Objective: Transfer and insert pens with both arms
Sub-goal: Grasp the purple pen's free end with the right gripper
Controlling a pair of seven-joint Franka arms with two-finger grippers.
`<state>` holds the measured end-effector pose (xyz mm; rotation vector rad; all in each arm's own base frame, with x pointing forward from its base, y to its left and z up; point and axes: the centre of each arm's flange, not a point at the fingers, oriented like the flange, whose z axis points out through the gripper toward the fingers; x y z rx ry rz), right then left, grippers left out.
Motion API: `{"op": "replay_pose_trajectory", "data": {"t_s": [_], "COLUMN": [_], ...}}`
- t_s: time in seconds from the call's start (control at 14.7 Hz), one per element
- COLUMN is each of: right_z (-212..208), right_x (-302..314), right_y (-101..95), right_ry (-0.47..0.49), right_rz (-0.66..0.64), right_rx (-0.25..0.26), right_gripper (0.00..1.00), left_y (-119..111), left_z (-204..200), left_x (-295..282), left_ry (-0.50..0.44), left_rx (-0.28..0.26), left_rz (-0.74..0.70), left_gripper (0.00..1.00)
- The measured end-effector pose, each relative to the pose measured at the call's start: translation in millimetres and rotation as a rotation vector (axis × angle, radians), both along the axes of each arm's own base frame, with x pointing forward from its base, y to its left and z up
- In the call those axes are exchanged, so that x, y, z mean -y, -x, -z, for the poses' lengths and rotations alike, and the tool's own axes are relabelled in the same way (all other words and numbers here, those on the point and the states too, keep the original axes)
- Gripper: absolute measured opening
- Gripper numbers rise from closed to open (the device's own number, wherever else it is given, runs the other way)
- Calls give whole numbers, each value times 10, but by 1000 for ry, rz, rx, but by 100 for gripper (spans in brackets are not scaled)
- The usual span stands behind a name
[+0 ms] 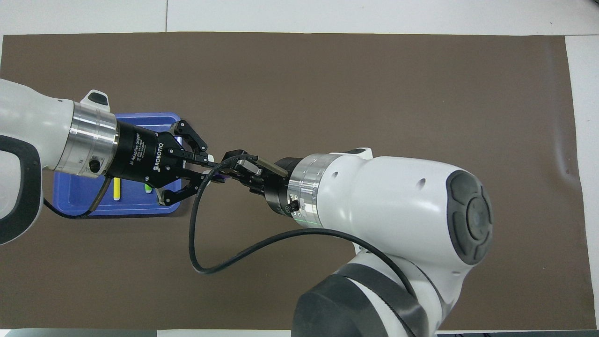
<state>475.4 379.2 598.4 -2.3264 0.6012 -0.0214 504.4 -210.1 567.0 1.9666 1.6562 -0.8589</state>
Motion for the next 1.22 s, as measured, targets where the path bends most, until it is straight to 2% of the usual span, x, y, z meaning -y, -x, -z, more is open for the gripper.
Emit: {"op": "replay_pose_trajectory", "data": {"t_s": [0.27,0.34,0.41,0.82,1.22], "right_z": [-47,-41,-34,-17,-10], "right_x": [147,147,137,46,40], "right_y": [-186,-199,-200,-128,-116], "right_ry": [-1,0,0,6,12], "right_rz": [26,27,26,0,-10], "right_rx": [-6,-6,-7,-19,-31], "right_gripper": [62,58,53,53,46], "left_y": [-1,-2,-5,-21,-34], "left_z": [-1,-1,-3,-13,-17], "left_x": [1,0,-1,-6,-23], "left_ry": [1,2,2,8,10], "left_rx": [0,0,2,6,9], "left_rz": [-1,-2,-4,-17,-25], "left_gripper": [17,17,17,17,17]}}
